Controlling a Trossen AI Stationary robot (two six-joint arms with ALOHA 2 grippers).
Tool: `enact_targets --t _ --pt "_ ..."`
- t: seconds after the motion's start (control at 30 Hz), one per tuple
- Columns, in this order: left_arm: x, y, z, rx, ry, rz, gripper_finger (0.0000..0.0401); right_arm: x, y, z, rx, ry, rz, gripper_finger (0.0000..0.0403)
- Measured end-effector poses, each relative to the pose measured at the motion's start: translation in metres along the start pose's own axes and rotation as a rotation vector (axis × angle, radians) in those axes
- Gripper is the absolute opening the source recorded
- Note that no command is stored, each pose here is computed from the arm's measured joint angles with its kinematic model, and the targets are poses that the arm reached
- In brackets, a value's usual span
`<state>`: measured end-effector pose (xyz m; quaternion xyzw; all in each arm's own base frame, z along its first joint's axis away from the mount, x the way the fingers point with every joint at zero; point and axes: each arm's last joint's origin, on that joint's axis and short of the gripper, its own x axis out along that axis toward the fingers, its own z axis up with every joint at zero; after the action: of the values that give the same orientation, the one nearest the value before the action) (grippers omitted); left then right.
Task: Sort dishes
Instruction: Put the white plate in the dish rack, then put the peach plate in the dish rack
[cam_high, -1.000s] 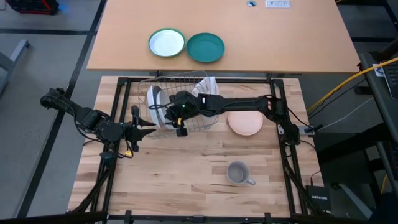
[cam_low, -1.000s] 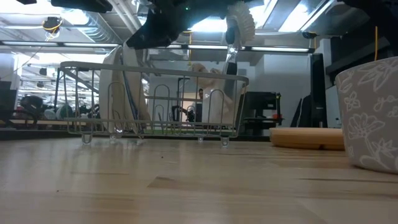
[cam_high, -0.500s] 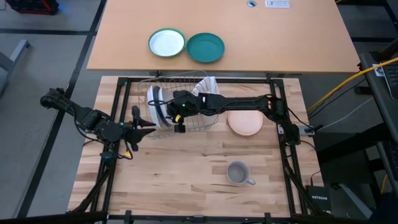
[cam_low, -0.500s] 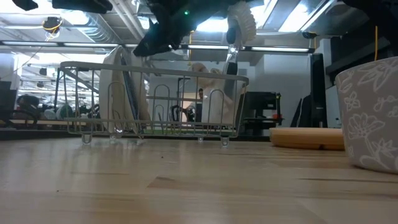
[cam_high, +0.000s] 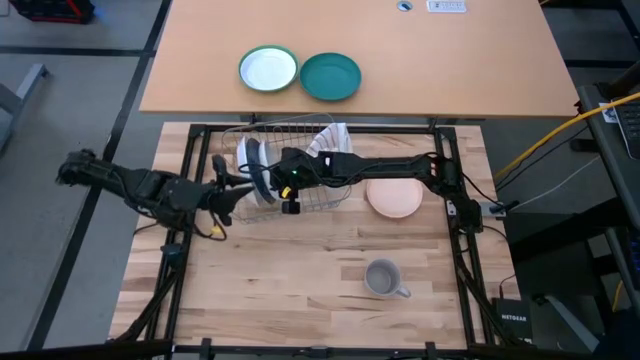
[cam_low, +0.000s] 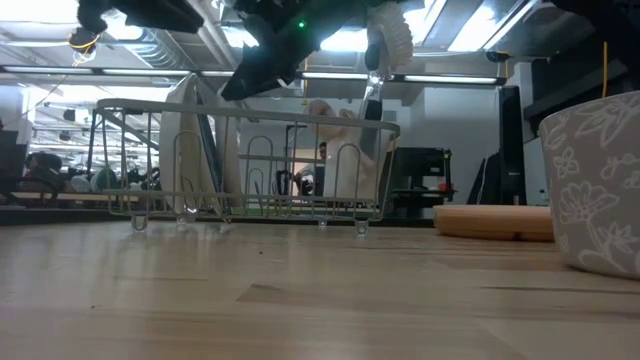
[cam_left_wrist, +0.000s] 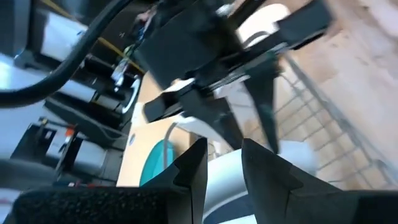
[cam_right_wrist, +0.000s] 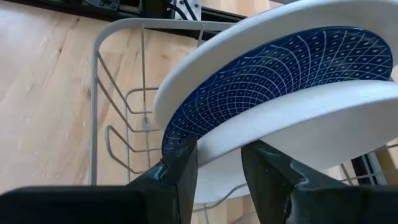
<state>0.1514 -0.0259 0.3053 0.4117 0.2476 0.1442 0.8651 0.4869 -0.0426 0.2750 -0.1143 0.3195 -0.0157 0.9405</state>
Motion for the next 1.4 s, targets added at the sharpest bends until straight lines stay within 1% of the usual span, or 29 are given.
enact_targets --t 0.07,0.2,0.4,0.47,0.57,0.7,0.83,1.0,1.2,1.3,1.4 --pt "0.002 0.003 -0.001 -0.016 0.010 0.018 0.0090 0.000 0.000 0.000 0.000 0.001 0.000 0.0128" --pt "0.005 0.006 -0.004 0.004 0.037 0.033 0.0090 0.000 0.000 0.000 0.000 0.000 0.000 0.0128" --pt "0.008 0.008 -0.006 -0.001 0.024 0.005 0.0090 0.000 0.000 0.000 0.008 0.001 0.000 0.0135" --pt "0.008 0.008 -0.006 -0.004 0.023 0.002 0.0090 0.000 0.000 0.000 0.020 0.001 0.000 0.0147" --pt "0.009 0.009 -0.007 -0.005 0.029 0.005 0.0090 0.000 0.000 0.000 0.052 0.001 -0.002 0.0177" --pt "0.009 0.009 -0.008 -0.003 0.035 0.004 0.0090 0.000 -0.001 0.000 0.046 0.004 -0.026 0.0219" --pt "0.009 0.008 -0.008 -0.002 0.036 0.003 0.0090 -0.001 -0.005 0.001 0.049 0.003 -0.032 0.0243" --pt "0.009 0.008 -0.008 -0.002 0.037 0.002 0.0090 -0.002 -0.011 0.002 0.054 -0.001 -0.050 0.0248" --pt "0.009 0.008 -0.008 -0.001 0.038 0.001 0.0090 -0.012 -0.021 0.007 0.036 0.038 -0.066 0.0248" --pt "0.009 0.008 -0.008 -0.001 0.038 0.001 0.0090 -0.020 -0.026 0.012 0.039 0.056 -0.069 0.0248" --pt "0.009 0.008 -0.008 -0.006 0.038 0.001 0.0090 -0.026 -0.028 0.020 0.040 0.031 -0.075 0.0248"
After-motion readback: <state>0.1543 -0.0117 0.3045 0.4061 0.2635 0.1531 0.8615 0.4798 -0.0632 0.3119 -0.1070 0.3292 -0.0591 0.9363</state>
